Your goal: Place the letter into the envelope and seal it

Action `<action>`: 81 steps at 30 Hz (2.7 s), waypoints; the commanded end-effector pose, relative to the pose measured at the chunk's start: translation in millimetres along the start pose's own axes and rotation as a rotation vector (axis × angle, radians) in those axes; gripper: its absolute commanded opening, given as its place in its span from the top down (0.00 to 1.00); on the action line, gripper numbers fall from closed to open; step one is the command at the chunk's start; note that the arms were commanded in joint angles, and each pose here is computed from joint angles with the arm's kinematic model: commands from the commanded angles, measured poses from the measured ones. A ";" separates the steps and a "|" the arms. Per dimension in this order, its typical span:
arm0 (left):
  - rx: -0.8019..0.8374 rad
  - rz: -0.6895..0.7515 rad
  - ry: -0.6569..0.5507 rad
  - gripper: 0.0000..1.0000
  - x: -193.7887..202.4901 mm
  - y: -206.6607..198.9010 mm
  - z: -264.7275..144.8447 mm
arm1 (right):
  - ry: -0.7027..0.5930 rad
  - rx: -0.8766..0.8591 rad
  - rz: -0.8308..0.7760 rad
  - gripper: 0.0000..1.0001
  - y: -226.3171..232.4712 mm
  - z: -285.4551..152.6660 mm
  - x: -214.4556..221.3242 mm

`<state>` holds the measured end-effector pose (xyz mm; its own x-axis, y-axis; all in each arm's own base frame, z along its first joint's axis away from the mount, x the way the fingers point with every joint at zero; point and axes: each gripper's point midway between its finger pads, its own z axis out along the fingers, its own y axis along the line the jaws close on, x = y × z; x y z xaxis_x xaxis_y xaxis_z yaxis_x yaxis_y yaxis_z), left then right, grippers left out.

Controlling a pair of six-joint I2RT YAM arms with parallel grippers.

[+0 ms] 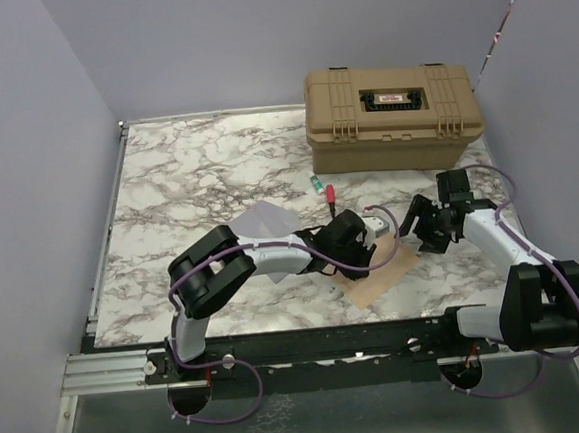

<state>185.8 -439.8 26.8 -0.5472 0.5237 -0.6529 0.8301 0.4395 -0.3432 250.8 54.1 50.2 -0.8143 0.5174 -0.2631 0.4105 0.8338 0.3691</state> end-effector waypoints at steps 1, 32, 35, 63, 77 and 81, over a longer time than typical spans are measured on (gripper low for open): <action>-0.137 -0.058 0.094 0.83 48.1 29.8 0.8 | 0.011 0.086 0.040 0.25 -20.7 -1.9 13.8; -0.239 -0.188 0.097 0.94 65.5 52.4 -11.9 | -0.099 -0.571 0.071 0.19 61.5 5.0 27.2; -0.248 -0.216 0.096 0.95 66.7 58.1 -14.4 | -0.091 -0.653 0.037 0.20 75.6 -6.4 26.2; -0.229 -0.316 0.068 0.97 72.5 77.2 -15.3 | -0.091 -0.360 0.077 0.26 43.8 38.8 -2.5; -0.225 -0.300 0.096 0.97 76.6 78.6 -10.8 | -0.024 -0.701 0.017 0.24 83.1 36.2 15.8; -0.231 -0.294 0.100 0.97 75.3 79.9 -10.1 | -0.001 -0.854 -0.039 0.21 100.8 14.7 22.7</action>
<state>232.3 -404.0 23.0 -0.7192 0.2735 -0.6387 0.6329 0.6373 -0.4398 293.2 134.3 46.3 -0.7776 0.5634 -0.2791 0.0713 0.5201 0.8511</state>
